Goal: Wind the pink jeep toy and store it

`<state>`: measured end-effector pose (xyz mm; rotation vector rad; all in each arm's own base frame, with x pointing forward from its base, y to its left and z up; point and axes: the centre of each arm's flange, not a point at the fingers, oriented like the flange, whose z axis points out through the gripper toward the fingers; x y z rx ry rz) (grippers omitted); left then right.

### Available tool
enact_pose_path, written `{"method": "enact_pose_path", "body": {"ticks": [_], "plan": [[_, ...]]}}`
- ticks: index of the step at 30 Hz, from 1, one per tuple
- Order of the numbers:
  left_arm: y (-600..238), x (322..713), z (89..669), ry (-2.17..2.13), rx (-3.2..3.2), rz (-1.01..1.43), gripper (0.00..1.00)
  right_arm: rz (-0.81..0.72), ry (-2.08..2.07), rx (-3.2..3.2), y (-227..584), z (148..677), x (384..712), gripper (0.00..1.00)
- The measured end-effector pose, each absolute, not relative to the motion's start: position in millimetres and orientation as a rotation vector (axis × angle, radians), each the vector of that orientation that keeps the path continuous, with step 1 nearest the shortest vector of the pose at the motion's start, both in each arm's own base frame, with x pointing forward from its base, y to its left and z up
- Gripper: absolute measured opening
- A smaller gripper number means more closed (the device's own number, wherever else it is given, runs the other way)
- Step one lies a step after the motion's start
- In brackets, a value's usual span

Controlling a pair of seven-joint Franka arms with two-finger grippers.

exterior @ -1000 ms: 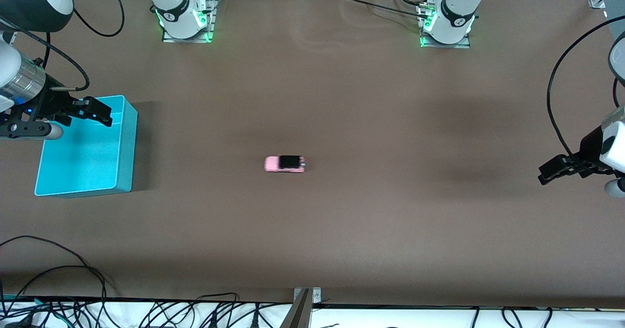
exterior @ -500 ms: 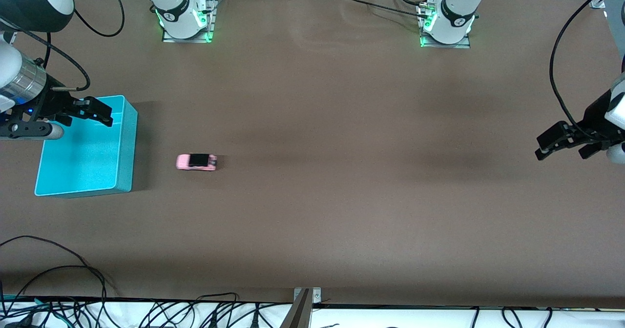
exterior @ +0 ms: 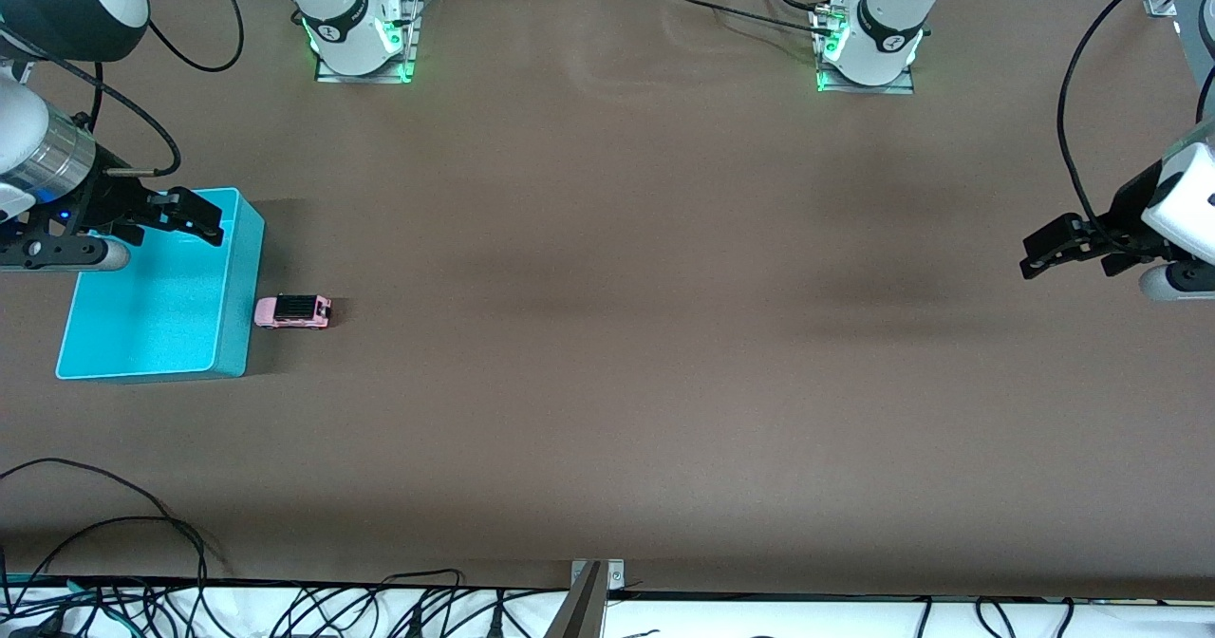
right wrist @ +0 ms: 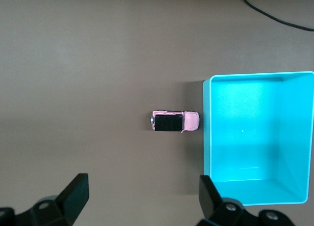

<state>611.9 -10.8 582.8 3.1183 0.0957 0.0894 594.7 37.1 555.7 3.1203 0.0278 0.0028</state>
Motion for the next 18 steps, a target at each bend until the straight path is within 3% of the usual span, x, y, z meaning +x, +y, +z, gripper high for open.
{"method": "enact_pose_path", "body": {"ticks": [18], "plan": [[-8.0, 610.1, 581.0, 0.103, 3.12, 0.081, 1.0, 0.024, -0.026, 3.123, 49.6, 550.5, 599.3, 1.0]]}}
